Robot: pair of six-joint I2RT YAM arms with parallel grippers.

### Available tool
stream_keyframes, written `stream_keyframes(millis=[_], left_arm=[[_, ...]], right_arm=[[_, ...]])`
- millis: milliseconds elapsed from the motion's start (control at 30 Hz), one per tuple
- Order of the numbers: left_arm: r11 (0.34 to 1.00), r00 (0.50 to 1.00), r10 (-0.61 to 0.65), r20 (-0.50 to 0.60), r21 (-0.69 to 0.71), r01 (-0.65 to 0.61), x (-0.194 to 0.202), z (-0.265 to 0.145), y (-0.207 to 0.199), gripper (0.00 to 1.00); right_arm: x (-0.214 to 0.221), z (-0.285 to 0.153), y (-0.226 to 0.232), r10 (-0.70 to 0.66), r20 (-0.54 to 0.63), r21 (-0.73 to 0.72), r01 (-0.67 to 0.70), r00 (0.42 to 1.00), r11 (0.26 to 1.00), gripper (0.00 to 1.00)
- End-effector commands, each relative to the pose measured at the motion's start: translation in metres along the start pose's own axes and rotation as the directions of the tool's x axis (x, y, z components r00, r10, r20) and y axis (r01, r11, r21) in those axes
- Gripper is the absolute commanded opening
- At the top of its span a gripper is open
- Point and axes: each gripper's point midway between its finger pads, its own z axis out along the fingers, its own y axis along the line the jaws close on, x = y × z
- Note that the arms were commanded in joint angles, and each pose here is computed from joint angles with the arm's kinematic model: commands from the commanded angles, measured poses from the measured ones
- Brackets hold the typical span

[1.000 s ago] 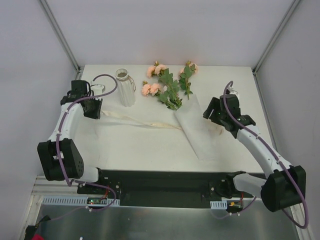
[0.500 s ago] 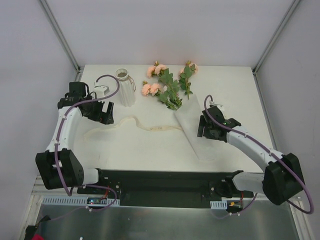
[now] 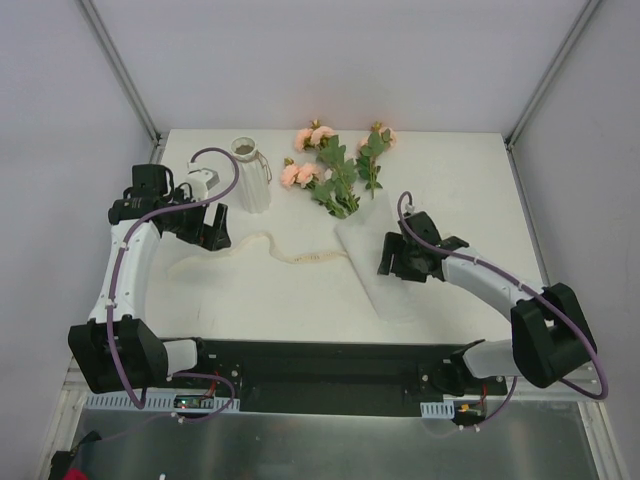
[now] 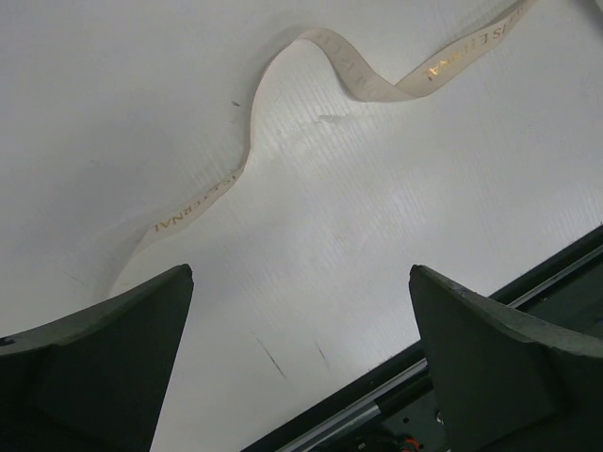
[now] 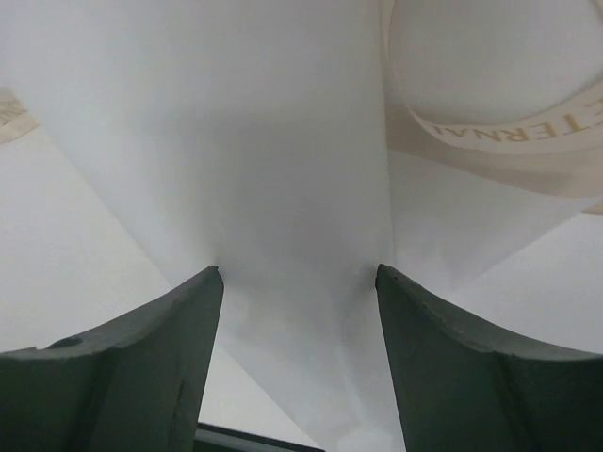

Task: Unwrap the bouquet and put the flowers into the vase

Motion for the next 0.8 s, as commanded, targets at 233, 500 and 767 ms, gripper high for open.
stream_keyframes(millis=[233, 500, 767], left_arm=[[0.998, 1.000, 0.017, 0.024, 0.054, -0.019, -0.004, -0.005, -0.017, 0.99], [0.999, 0.999, 0.025, 0.025, 0.044, -0.026, -0.003, -0.007, -0.017, 0.99], [0.999, 0.998, 0.015, 0.053, 0.051, -0.018, -0.011, -0.012, -0.022, 0.99]], right_arm=[[-0.018, -0.047, 0.110, -0.081, 0.049, -0.345, 0.093, 0.996, 0.934, 0.70], [0.011, -0.097, 0.054, -0.505, 0.131, -0.008, 0.510, 0.853, 0.860, 0.81], [0.060, -0.114, 0.048, -0.899, -0.003, 0.340, 0.846, 0.438, 0.411, 0.82]])
